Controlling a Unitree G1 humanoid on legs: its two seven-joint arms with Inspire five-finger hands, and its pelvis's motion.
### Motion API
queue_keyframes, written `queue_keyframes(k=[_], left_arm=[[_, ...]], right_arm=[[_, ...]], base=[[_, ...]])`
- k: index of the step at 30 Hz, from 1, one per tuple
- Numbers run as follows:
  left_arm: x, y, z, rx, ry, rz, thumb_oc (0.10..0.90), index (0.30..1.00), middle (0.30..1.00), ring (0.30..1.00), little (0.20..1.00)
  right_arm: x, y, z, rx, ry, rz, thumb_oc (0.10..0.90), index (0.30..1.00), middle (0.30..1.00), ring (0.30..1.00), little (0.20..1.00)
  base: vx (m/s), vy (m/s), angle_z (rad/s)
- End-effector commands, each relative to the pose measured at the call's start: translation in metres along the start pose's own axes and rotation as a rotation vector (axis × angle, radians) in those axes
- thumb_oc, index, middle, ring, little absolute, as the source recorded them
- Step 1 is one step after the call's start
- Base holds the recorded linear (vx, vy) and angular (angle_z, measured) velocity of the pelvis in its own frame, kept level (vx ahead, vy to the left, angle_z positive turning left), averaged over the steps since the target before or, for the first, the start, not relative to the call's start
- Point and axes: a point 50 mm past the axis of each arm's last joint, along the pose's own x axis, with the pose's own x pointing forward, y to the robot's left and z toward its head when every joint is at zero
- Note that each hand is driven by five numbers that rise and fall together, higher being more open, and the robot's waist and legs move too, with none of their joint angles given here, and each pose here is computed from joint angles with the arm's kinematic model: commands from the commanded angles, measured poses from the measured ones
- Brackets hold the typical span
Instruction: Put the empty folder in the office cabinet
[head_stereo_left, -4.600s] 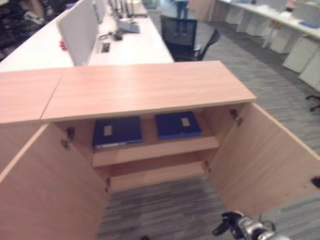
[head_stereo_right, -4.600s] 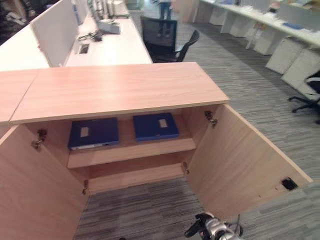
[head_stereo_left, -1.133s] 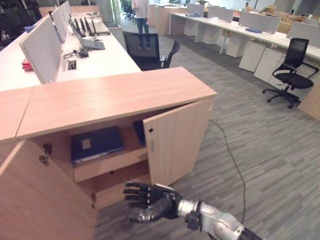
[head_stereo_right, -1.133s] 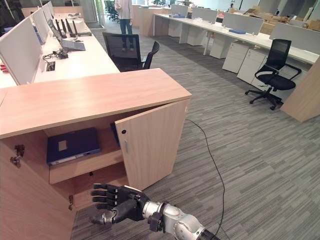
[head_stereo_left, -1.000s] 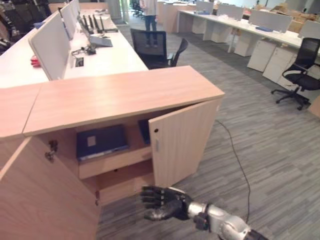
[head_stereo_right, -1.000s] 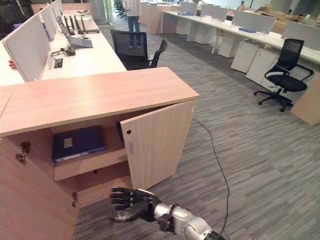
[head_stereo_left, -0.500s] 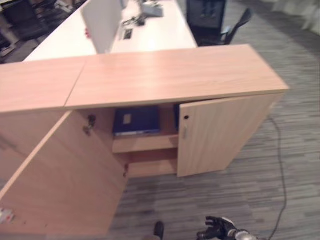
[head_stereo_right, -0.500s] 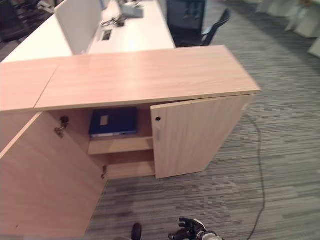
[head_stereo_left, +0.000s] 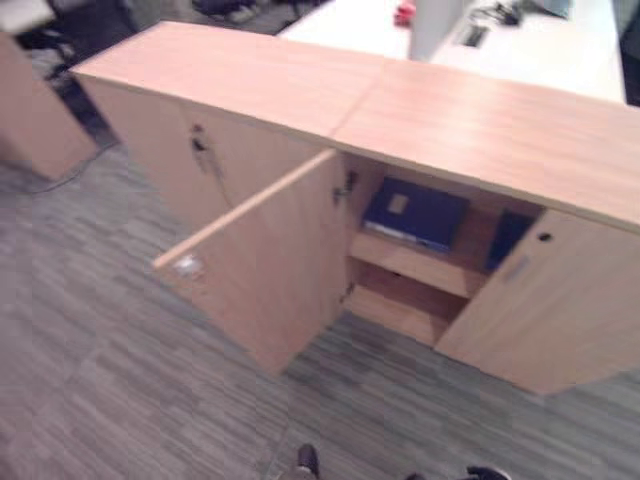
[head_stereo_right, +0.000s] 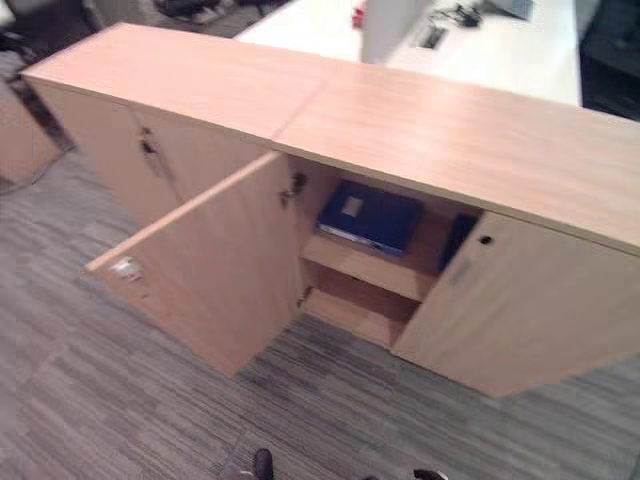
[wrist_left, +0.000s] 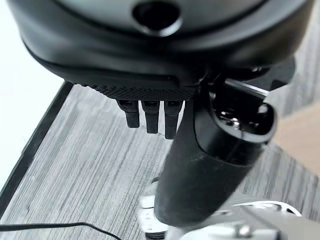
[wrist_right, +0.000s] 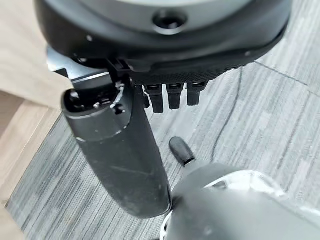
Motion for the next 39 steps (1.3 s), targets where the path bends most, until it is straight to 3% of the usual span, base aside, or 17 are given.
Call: queue_keyframes(k=[1, 7, 9, 12, 13, 15, 16, 17, 28, 32, 39], left_arm=[[0.002, -0.012, 0.016, -0.03, -0.036, -0.039, 0.8, 0.9, 0.9, 0.9, 0.9], [0.001, 0.015, -0.001, -0.218, 0.022, 0.029, 0.8, 0.9, 0.9, 0.9, 0.9], [0.0, 0.044, 0.01, -0.214, -0.035, 0.121, 0.8, 0.9, 0.9, 0.9, 0.9], [-0.021, 0.12, 0.073, -0.17, -0.312, 0.346, 0.8, 0.9, 0.9, 0.9, 0.9], [-0.022, 0.121, 0.073, -0.168, -0.311, 0.349, 0.8, 0.9, 0.9, 0.9, 0.9], [-0.059, 0.179, 0.126, -0.063, -0.504, 0.549, 0.8, 0.9, 0.9, 0.9, 0.9], [-0.068, 0.189, 0.136, -0.038, -0.54, 0.586, 0.8, 0.9, 0.9, 0.9, 0.9], [-0.098, 0.21, 0.17, 0.024, -0.666, 0.681, 0.8, 0.9, 0.9, 0.9, 0.9], [-0.163, 0.215, 0.256, 0.25, -0.958, 0.788, 0.8, 0.9, 0.9, 0.9, 0.9], [-0.174, 0.214, 0.27, 0.266, -1.0, 0.789, 0.8, 0.9, 0.9, 0.9, 0.9], [-0.2, 0.195, 0.304, 0.317, -1.144, 0.749, 0.8, 0.9, 0.9, 0.9, 0.9]], right_arm=[[0.0, 0.0, -0.011, -0.002, 0.056, -0.007, 0.8, 0.9, 0.9, 0.9, 0.9], [-0.001, -0.003, -0.019, 0.094, 0.07, -0.002, 0.8, 0.9, 0.9, 0.9, 0.9], [-0.002, -0.008, -0.025, 0.122, 0.08, -0.01, 0.8, 0.9, 0.9, 0.9, 0.9], [-0.003, -0.012, -0.037, 0.153, 0.107, -0.021, 0.8, 0.9, 0.9, 0.9, 0.9], [-0.003, -0.011, -0.037, 0.153, 0.108, -0.017, 0.8, 0.9, 0.9, 0.9, 0.9], [-0.004, -0.01, -0.043, 0.145, 0.121, -0.007, 0.8, 0.9, 0.9, 0.9, 0.9], [-0.004, -0.009, -0.044, 0.144, 0.123, 0.0, 0.8, 0.9, 0.9, 0.9, 0.9], [-0.005, -0.009, -0.048, 0.13, 0.138, 0.008, 0.8, 0.9, 0.9, 0.9, 0.9], [-0.007, -0.017, -0.058, 0.133, 0.158, 0.003, 0.8, 0.9, 0.9, 0.9, 0.9], [-0.006, -0.017, -0.057, 0.134, 0.15, 0.013, 0.8, 0.9, 0.9, 0.9, 0.9], [-0.006, -0.005, -0.053, 0.136, 0.123, 0.064, 0.8, 0.9, 0.9, 0.9, 0.9]], base=[[-0.03, 0.129, 0.34], [-0.05, 0.154, 0.25], [-0.02, 0.193, 0.41], [0.02, 0.127, 0.27], [0.02, 0.076, 0.12], [0.03, 0.055, 0.02], [0.04, 0.037, -0.16], [0.03, 0.019, -0.21], [0.03, 0.015, -0.15], [0.02, 0.006, -0.12], [0.0, -0.004, -0.13]])
